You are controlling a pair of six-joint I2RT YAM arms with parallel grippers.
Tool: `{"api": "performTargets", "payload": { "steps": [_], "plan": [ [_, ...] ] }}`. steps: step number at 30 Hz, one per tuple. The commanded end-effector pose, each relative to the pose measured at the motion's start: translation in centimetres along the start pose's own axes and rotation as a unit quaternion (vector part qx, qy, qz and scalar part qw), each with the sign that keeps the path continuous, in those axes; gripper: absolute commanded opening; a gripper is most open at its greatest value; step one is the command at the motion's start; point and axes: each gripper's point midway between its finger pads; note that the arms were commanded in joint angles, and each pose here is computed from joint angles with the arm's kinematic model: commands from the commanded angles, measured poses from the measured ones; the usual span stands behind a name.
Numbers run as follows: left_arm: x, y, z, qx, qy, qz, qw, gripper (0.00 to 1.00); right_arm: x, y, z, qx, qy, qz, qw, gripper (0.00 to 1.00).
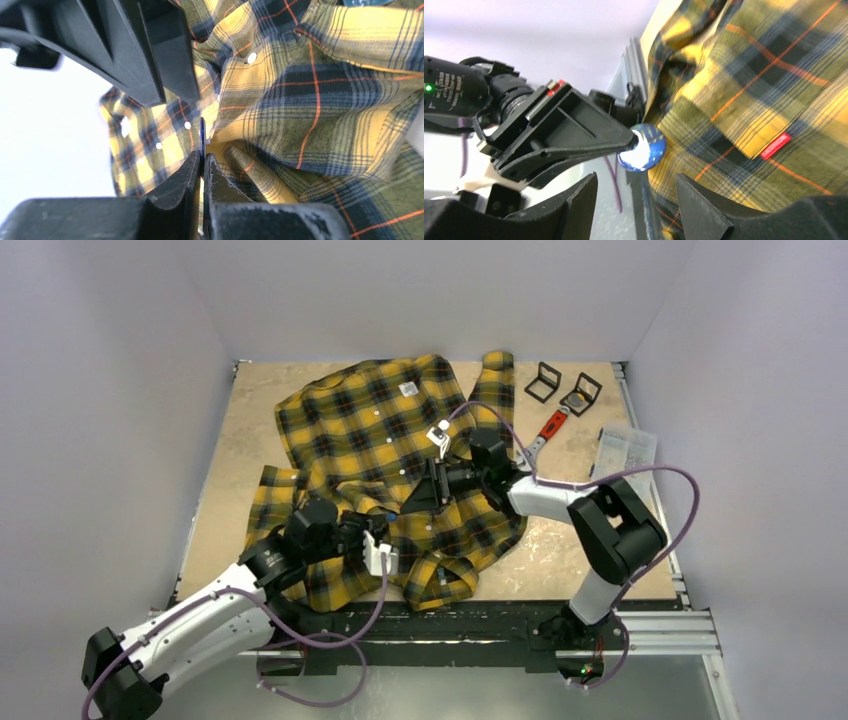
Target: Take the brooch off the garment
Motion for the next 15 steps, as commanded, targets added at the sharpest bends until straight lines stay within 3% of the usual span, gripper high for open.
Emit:
{"api": "performTargets", "payload": {
  "steps": [1, 9, 15],
  "plan": [
    [-0.2, -0.5, -1.8, 0.002, -0.118, 0.053, 0.992, 0.00, -0.5, -2.1, -2.2, -0.034, -0.101, 0.059, 0.992, 0.63],
    [-0.4, -1.2, -3.8, 0.008, -0.251, 0.131, 0.959, 0.00, -0.3, -4.5, -2.4, -0.062, -0.240, 0.117, 0.962, 0.66],
    [1.0, -1.7, -3.6, 0.013, -0.358, 0.186, 0.915, 0.00, 0.5, -5.1, -2.0, -0.070, -0.278, 0.114, 0.951, 0.65]
  ]
}}
Point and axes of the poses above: each gripper's point midway between its finger pads, its own y axis out along the fingers, its own x axis along the line the jaws close on, z = x × y, and after that the axes turned 3 degrees about -y, right-handed
